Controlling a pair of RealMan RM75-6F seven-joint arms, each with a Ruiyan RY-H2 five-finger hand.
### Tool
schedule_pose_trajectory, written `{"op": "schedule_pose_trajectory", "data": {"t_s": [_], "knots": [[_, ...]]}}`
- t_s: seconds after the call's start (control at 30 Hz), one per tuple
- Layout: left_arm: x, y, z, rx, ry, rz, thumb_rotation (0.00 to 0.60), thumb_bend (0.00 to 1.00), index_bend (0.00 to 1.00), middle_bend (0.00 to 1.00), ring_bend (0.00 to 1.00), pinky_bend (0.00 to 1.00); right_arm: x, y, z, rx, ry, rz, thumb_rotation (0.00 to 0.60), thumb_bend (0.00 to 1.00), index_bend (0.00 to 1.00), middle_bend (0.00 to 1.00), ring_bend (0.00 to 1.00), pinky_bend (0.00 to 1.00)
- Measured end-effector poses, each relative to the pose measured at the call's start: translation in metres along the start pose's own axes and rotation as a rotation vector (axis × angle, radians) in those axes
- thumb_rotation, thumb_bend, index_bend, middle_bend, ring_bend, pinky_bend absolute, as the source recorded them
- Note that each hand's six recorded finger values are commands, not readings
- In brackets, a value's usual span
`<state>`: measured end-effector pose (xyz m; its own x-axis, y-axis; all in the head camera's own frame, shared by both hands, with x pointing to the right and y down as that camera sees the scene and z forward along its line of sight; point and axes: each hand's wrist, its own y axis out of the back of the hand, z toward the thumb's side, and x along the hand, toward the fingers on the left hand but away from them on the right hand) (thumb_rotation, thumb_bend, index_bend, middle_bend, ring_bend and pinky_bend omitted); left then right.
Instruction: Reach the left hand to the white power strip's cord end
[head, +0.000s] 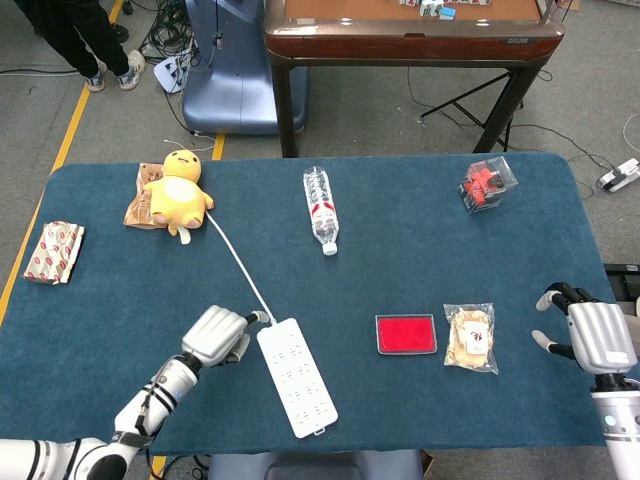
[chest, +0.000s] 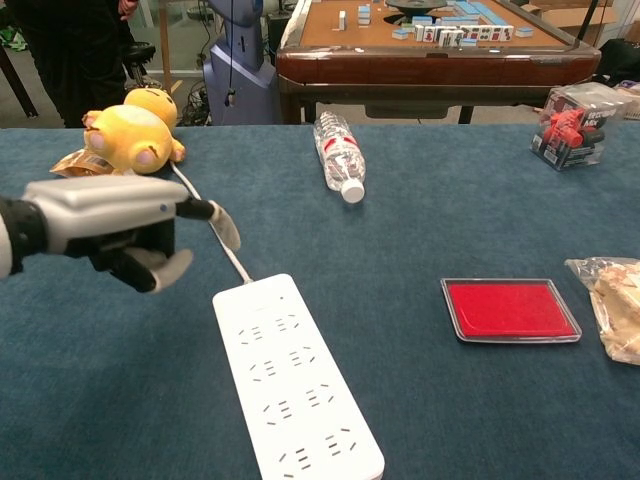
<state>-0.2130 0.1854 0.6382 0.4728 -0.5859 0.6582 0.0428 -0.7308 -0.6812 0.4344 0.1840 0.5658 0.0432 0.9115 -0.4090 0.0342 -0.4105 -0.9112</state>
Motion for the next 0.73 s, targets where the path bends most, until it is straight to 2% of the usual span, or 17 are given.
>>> {"op": "schedule_pose_trajectory", "data": {"t_s": [0.13, 0.37, 0.53, 0.73], "knots": [[-0.018, 0.023, -0.025, -0.016, 0.072, 0.094, 0.6, 0.64, 0.26, 0.96, 0.93, 1.0, 0.001, 0.001, 0.002, -0.002, 0.004, -0.004, 0.6, 0.1, 0.48, 0.37, 0.38, 0.6], [-0.056, 0.043, -0.063, -0.03, 0.205, 0.225, 0.6, 0.64, 0.24, 0.72, 0.72, 0.98, 0.002, 0.003, 0.004, -0.006, 0.007, -0.013, 0.6, 0.1, 0.48, 0.37, 0.38, 0.6], [-0.092, 0.042, -0.091, -0.011, 0.336, 0.3, 0.6, 0.64, 0.25, 0.58, 0.56, 0.83, 0.004, 0.007, 0.004, -0.01, 0.008, -0.026, 0.6, 0.1, 0.48, 0.37, 0.38, 0.6], [-0.137, 0.03, -0.118, 0.047, 0.491, 0.329, 0.6, 0.64, 0.25, 0.53, 0.51, 0.75, 0.006, 0.009, 0.004, -0.024, 0.011, -0.036, 0.6, 0.1, 0.48, 0.37, 0.38, 0.6]]}}
